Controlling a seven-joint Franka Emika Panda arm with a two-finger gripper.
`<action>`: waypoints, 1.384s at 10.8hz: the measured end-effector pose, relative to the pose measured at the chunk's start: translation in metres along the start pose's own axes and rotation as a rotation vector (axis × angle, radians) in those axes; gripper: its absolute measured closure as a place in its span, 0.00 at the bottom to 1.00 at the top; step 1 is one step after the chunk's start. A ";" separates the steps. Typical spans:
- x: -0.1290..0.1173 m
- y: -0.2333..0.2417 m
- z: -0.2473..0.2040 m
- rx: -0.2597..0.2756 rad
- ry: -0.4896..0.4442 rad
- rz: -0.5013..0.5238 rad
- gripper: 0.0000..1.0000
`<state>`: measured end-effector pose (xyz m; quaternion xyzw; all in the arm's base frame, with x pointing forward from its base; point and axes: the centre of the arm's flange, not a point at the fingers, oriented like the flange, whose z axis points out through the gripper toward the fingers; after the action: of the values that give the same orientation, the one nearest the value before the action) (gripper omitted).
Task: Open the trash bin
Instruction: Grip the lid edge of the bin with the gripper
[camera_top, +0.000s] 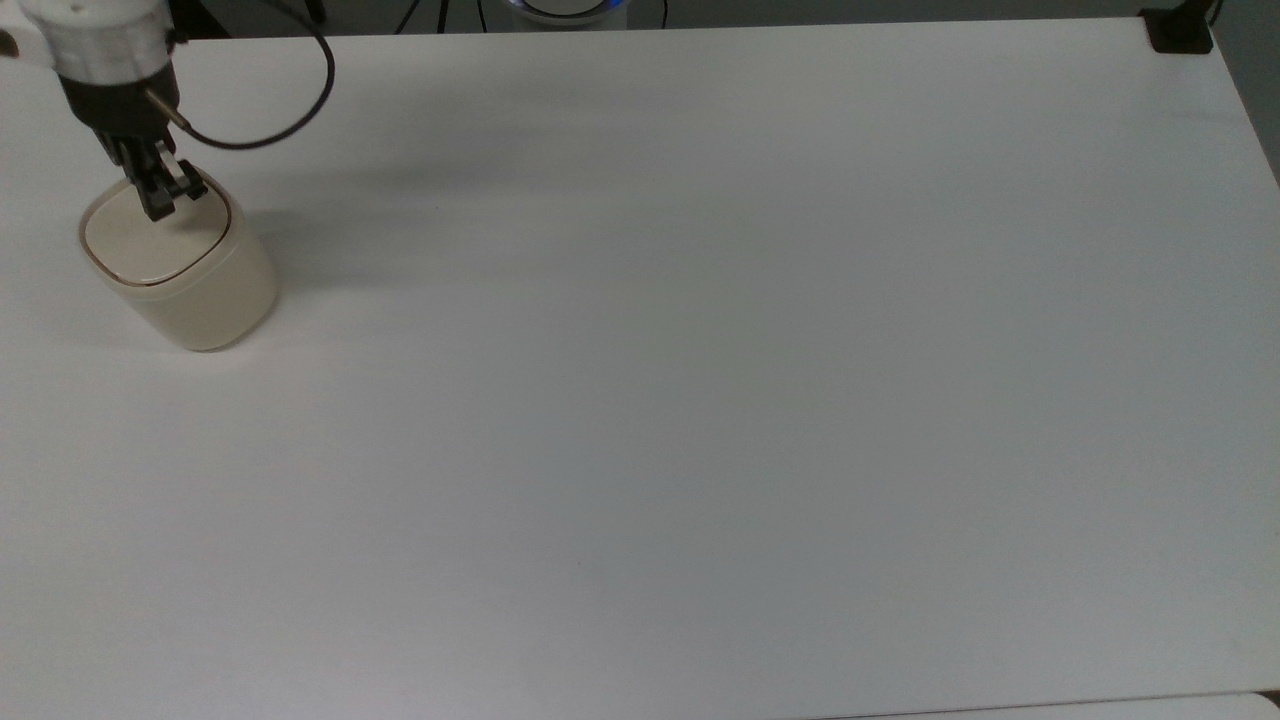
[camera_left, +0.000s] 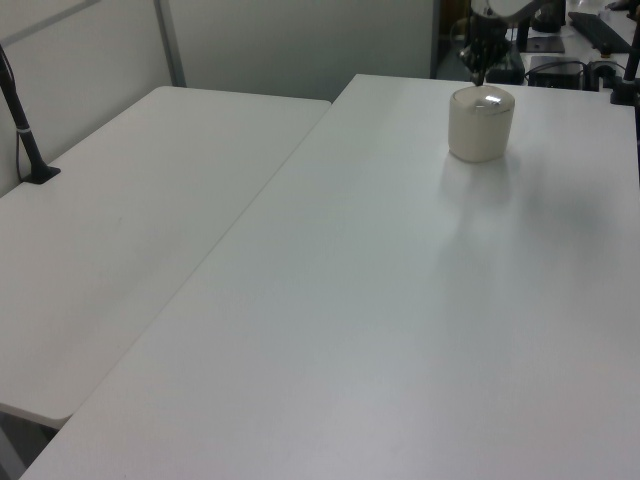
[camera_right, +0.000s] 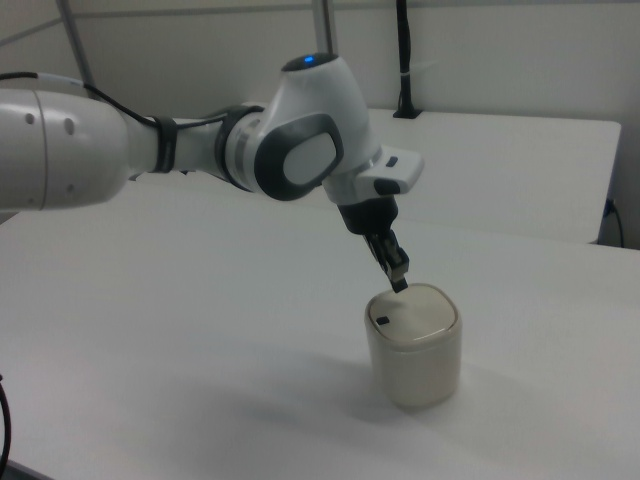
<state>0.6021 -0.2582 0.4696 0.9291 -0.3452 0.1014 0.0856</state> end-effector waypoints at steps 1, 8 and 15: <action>-0.001 -0.003 0.011 -0.009 -0.011 -0.005 0.99; -0.006 -0.005 0.027 -0.018 -0.030 -0.030 0.99; -0.008 -0.004 0.029 -0.011 -0.019 -0.030 0.99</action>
<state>0.6025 -0.2571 0.4391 0.9346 -0.3326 0.0893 0.0891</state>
